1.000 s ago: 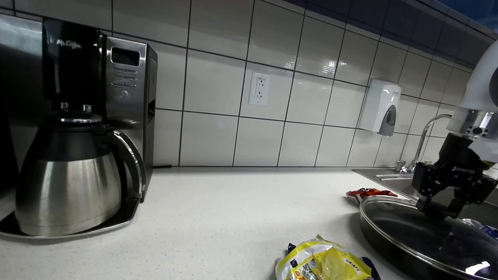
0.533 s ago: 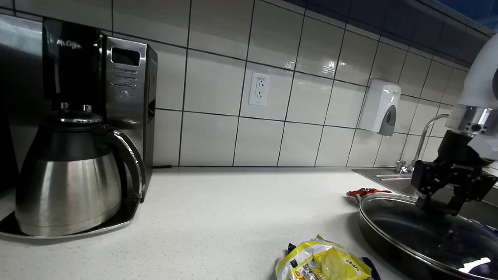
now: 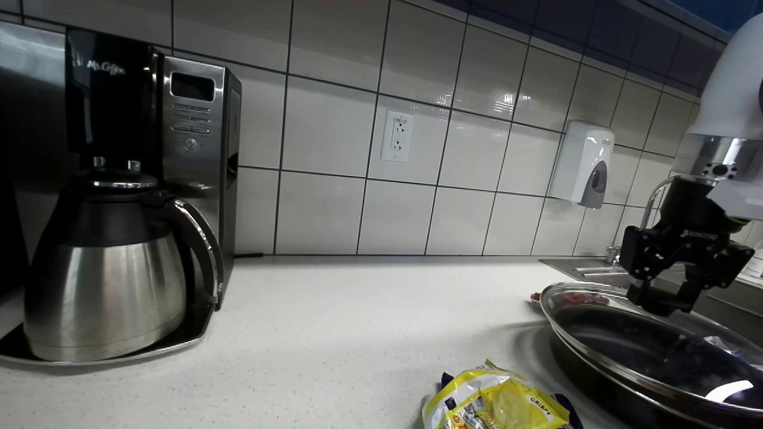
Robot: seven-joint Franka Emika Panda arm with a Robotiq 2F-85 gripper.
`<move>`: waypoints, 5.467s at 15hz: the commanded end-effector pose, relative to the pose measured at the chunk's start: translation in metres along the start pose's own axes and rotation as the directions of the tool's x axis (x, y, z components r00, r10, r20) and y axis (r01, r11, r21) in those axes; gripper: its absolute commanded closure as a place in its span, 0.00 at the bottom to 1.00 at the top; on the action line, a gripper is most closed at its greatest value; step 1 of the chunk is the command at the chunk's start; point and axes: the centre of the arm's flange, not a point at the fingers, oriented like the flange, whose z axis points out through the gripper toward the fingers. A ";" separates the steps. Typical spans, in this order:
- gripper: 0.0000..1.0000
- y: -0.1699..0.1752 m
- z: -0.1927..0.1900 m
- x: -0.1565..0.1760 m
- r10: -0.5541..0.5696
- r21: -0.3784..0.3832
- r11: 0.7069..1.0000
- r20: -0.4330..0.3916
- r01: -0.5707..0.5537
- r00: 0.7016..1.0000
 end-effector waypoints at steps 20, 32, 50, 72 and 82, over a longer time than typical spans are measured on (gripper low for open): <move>0.61 -0.163 -0.034 0.074 -0.123 -0.037 0.992 0.017 0.123 0.992; 0.61 -0.242 -0.014 0.087 -0.139 -0.052 0.989 0.033 0.141 0.990; 0.61 -0.285 0.029 0.099 -0.077 -0.027 0.997 0.012 0.078 0.997; 0.61 -0.263 0.076 0.129 0.096 0.027 0.995 0.043 -0.097 0.995; 0.61 -0.263 0.081 0.130 0.140 0.034 0.989 0.046 -0.142 0.989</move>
